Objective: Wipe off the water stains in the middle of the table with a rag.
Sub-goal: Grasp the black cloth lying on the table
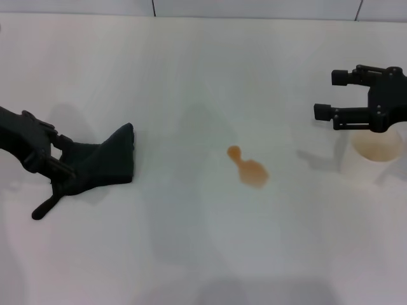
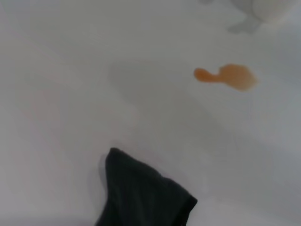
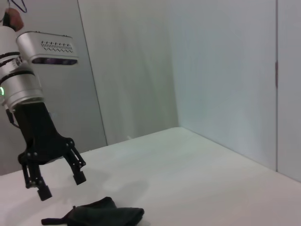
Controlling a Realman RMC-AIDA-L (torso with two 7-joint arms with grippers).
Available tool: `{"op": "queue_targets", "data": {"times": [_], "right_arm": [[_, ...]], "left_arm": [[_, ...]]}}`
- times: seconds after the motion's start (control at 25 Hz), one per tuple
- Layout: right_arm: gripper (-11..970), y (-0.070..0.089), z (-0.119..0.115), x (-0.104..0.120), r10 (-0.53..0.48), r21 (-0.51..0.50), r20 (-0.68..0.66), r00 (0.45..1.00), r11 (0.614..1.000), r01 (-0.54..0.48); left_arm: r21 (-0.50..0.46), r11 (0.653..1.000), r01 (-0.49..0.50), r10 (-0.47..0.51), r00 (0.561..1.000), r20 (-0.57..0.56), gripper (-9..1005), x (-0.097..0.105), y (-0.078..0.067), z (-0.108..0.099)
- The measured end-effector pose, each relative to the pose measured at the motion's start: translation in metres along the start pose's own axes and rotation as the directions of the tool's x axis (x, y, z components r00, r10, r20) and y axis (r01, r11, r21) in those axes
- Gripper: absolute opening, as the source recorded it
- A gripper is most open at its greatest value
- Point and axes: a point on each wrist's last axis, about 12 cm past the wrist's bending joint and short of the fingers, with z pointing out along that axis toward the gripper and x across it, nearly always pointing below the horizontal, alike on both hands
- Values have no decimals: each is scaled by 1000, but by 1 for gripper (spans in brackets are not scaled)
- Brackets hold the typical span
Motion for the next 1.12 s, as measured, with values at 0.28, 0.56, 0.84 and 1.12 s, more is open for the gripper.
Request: {"op": "queue_targets", "data": {"times": [0.28, 0.56, 0.84, 1.12], "right_arm": [[841, 1, 1, 2, 17, -9, 14, 1000, 1000, -17], [841, 1, 2, 0, 19, -11, 26, 999, 1000, -18], [840, 2, 2, 1, 20, -17, 26, 999, 1000, -19], [840, 3, 1, 3, 26, -18, 23, 999, 1000, -26]], "left_arm": [[-74, 997, 4, -2, 999, 34, 828, 9, 8, 2], [-80, 997, -11, 17, 997, 81, 826, 8, 9, 19], [-74, 997, -1, 8, 996, 91, 825, 11, 9, 39], [-84, 996, 29, -21, 996, 90, 824, 24, 9, 41]]}}
